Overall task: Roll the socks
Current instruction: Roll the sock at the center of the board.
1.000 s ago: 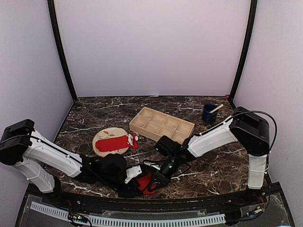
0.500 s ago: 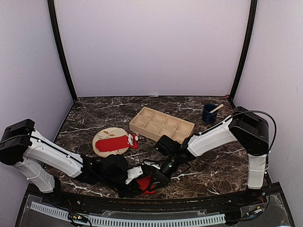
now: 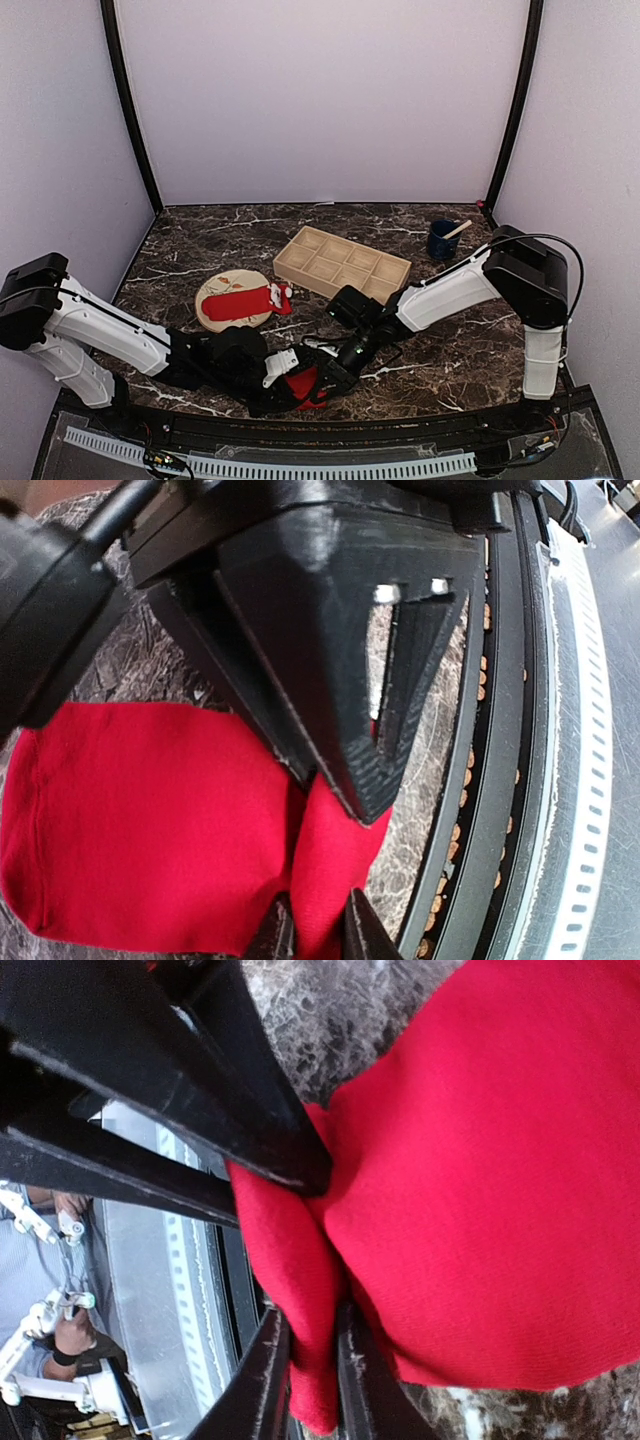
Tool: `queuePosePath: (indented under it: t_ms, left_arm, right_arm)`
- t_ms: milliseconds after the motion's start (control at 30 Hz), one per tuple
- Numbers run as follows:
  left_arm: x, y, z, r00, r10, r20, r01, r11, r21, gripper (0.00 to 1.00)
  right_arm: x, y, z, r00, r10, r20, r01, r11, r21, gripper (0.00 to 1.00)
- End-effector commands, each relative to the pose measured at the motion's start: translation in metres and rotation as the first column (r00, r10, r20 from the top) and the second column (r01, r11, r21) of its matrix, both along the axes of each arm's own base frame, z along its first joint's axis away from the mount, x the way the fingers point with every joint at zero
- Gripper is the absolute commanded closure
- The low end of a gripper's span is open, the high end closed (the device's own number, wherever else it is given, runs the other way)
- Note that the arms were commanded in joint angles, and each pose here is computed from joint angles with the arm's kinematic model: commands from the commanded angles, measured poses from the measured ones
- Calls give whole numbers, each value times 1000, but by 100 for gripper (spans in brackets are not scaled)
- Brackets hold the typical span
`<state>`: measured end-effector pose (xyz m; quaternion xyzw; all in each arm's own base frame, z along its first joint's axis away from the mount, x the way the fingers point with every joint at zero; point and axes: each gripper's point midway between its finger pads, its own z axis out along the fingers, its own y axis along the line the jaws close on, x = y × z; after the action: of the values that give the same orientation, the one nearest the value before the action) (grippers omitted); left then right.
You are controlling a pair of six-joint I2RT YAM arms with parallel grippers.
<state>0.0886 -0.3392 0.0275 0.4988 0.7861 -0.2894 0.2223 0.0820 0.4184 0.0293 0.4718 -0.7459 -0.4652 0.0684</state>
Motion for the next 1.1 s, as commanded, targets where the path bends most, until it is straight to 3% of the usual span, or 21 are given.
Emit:
queuePosePath:
  t_ms: [0, 200, 600, 867, 1067]
  left_arm:
    - [-4, 8, -10, 999, 19, -37, -18, 999, 38, 81]
    - [0, 11, -9, 996, 63, -70, -61, 998, 20, 80]
    - [10, 24, 4, 968, 130, -216, -150, 986, -79, 80]
    - [-1, 15, 5, 932, 64, -358, -109, 988, -108, 80]
    - [-7, 13, 4, 890, 31, -454, -96, 988, -120, 80]
  right_arm:
    - [2, -4, -6, 1000, -16, 2, 16, 1000, -7, 80]
    - [2, -8, -5, 1000, -25, 8, 25, 1000, 0, 69]
    - [18, -18, 1, 989, -131, 73, 128, 991, 45, 68]
    - [32, -23, 14, 956, -187, 226, 165, 980, 110, 69]
    - [37, -29, 27, 876, -197, 440, 139, 977, 161, 69]
